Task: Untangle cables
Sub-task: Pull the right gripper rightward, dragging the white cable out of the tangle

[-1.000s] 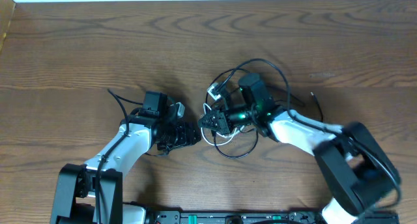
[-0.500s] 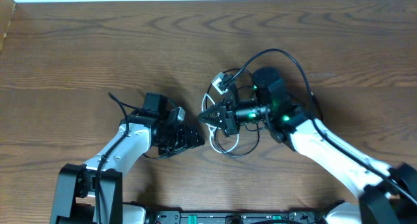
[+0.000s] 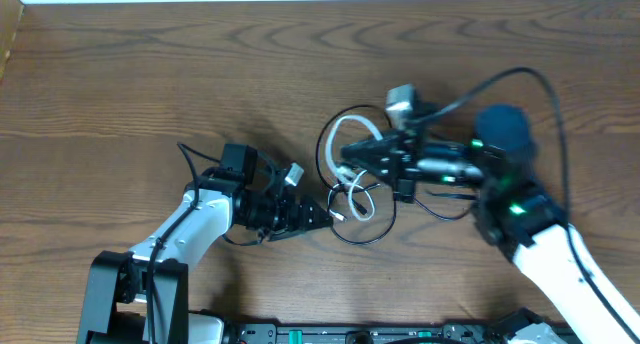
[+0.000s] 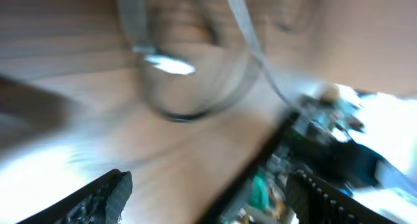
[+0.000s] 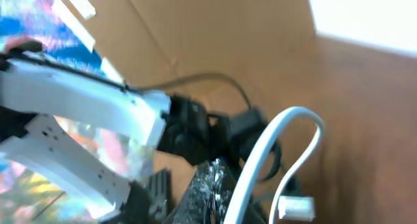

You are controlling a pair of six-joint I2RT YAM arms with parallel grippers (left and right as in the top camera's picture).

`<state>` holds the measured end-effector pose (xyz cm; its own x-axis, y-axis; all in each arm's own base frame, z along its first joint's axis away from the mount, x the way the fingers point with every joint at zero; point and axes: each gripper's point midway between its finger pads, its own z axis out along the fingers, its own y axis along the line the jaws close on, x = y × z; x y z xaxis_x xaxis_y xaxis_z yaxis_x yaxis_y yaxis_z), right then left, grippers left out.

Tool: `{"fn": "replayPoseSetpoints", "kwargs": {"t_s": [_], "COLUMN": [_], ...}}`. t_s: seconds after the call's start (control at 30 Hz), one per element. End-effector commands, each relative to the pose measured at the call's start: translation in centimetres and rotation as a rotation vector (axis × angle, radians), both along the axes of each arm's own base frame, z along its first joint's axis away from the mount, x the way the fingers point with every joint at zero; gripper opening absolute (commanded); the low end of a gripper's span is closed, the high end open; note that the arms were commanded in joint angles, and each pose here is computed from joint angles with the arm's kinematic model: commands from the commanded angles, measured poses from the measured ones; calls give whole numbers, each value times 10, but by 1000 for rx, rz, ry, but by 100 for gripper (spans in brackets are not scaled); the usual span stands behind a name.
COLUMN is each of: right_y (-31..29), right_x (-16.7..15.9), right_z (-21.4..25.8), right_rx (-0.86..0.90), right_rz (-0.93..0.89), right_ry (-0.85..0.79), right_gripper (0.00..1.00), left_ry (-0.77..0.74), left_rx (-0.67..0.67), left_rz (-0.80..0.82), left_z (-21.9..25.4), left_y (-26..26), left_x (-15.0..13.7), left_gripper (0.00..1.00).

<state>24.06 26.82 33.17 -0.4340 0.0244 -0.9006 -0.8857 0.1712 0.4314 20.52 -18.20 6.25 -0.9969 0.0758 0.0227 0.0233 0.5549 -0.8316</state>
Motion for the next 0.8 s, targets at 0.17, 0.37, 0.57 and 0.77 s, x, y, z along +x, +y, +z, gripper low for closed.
{"fn": "replayPoseSetpoints", "kwargs": {"t_s": [0.17, 0.37, 0.57, 0.77], "right_y": [-50, -98, -152, -251], "right_x": [-18, 13, 47, 91], "right_z": [71, 95, 93, 25], "right_rx": [97, 123, 158, 86], "right_rz": [-137, -444, -696, -1226], "right_ry": [-258, -321, -195, 136], "right_gripper": [1, 1, 1, 1], "left_ry": [-95, -111, -91, -80], "left_rx": [-211, -1, 138, 176], "left_rz": [-81, -61, -52, -50], "left_z": [28, -3, -22, -27], "left_y": [-15, 1, 16, 21], "left_x": [-2, 3, 1, -1], "left_gripper": [82, 82, 82, 82]}}
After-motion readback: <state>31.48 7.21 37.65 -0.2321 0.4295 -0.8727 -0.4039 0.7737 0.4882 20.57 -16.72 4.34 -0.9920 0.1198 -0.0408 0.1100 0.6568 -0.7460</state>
